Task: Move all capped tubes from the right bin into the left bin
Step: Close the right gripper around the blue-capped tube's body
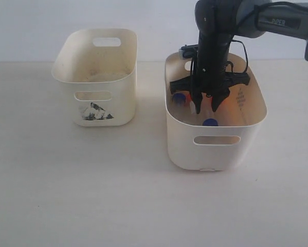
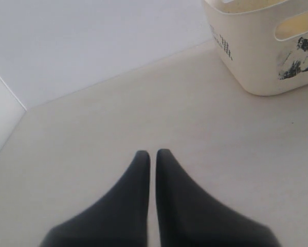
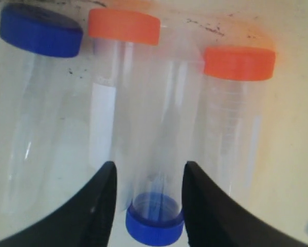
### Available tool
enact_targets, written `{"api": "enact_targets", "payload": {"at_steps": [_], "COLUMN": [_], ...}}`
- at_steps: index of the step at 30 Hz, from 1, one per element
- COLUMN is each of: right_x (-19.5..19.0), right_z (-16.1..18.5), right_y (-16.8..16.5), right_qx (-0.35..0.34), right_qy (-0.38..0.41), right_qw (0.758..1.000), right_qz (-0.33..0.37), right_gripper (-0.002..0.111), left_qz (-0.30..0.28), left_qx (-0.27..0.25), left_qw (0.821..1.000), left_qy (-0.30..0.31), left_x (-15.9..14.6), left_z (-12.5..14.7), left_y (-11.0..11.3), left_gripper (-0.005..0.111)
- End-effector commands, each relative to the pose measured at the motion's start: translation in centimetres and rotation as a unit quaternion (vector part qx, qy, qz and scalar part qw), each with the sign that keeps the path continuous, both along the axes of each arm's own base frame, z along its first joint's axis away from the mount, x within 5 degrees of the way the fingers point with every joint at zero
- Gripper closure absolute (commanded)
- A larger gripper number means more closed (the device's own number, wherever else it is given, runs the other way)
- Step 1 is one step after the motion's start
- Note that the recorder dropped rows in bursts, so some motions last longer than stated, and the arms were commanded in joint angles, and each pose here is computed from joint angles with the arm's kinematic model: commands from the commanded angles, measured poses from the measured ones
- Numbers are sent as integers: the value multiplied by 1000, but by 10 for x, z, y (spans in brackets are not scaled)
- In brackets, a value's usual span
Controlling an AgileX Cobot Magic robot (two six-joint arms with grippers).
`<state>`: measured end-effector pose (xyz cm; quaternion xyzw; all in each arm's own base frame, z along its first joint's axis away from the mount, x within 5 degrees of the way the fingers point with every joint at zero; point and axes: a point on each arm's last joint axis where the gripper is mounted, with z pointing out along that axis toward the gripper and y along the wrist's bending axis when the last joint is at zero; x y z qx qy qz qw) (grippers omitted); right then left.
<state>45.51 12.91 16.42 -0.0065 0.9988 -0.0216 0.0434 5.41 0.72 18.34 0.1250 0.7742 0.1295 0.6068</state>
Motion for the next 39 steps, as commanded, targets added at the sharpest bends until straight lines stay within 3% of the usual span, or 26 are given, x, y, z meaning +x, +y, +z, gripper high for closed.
{"api": "enact_targets", "payload": {"at_steps": [1,12,30,39], "right_x": [2,4,0,0], "right_z": [1,-33,-9,-9], "right_y": [-9,-8,2,0], "right_qx": [-24,-33,35,22], "right_qy": [-5,30,23,19], "right_qw": [1000,999,999,999], "right_qz": [-2,-7,-18,-16], "right_gripper": [68,68,68,70], "left_qz": [-3,-3,-3,-3], "left_qx": [-6,-6,-6,-6], "left_qw": [1000,1000,1000,1000], "left_qy": [-4,-4,-4,-4], "left_x": [0,0,0,0], "left_z": [2,2,2,2], "left_y": [-1,-1,-1,-1], "left_gripper": [102,102,102,102]}}
